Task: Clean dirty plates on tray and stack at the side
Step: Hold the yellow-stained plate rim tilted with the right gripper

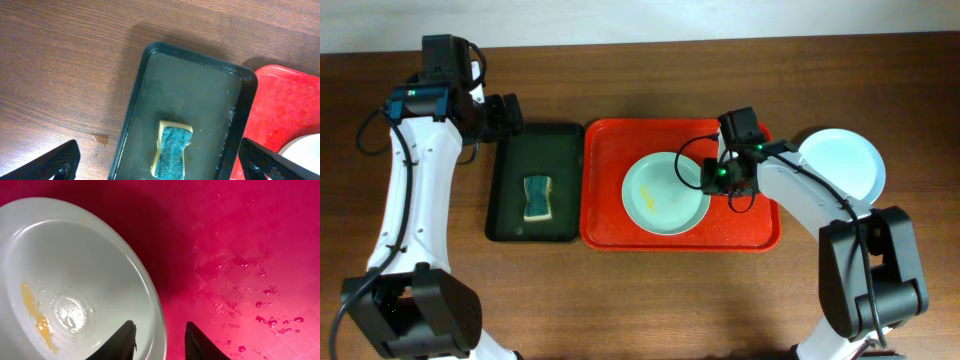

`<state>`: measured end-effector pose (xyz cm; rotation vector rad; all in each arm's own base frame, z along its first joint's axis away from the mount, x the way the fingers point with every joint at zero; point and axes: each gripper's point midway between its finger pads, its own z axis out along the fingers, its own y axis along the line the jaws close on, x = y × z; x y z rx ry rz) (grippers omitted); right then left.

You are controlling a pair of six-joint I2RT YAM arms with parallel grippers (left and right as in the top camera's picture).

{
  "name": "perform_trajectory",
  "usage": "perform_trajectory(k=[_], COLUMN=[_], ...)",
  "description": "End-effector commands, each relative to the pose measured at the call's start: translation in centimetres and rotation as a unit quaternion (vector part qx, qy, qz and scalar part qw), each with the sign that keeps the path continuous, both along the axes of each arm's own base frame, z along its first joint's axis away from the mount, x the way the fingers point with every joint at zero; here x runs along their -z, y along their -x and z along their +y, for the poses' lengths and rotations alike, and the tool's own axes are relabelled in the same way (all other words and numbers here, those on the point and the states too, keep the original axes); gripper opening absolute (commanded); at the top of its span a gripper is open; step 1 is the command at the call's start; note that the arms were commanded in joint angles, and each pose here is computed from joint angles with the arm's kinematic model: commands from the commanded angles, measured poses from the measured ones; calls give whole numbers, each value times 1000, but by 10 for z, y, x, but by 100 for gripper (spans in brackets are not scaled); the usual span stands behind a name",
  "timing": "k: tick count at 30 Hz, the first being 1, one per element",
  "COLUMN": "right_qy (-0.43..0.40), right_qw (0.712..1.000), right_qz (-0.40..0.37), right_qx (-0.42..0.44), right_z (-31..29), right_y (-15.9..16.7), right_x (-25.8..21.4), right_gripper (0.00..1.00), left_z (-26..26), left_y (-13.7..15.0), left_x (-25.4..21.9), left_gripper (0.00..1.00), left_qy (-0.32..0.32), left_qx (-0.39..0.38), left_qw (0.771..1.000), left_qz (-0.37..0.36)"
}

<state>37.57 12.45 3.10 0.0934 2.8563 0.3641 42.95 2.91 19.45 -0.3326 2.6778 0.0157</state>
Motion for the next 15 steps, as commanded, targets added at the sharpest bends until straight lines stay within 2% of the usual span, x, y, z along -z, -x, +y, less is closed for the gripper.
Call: perform_trajectory(k=[1, 3, 10, 15], right_qy=[11, 10, 11, 11], right_qw=[1000, 1000, 1000, 1000], right_qz=[8, 7, 8, 7], right_qx=[6, 5, 2, -9], right_z=[-5, -4, -2, 6], right_y=[8, 10, 12, 14], right_x=[16, 20, 20, 20], right_gripper=[34, 33, 12, 4], left_z=[0, 0, 0, 0], left_y=[-1, -1, -1, -1], left_x=[-6, -6, -6, -6], left_gripper=[99, 99, 99, 99], left_qy=[-2, -2, -2, -2], left_qx=[-3, -3, -3, -3], left_qw=[1000, 1000, 1000, 1000], left_qz=[-8, -8, -8, -8])
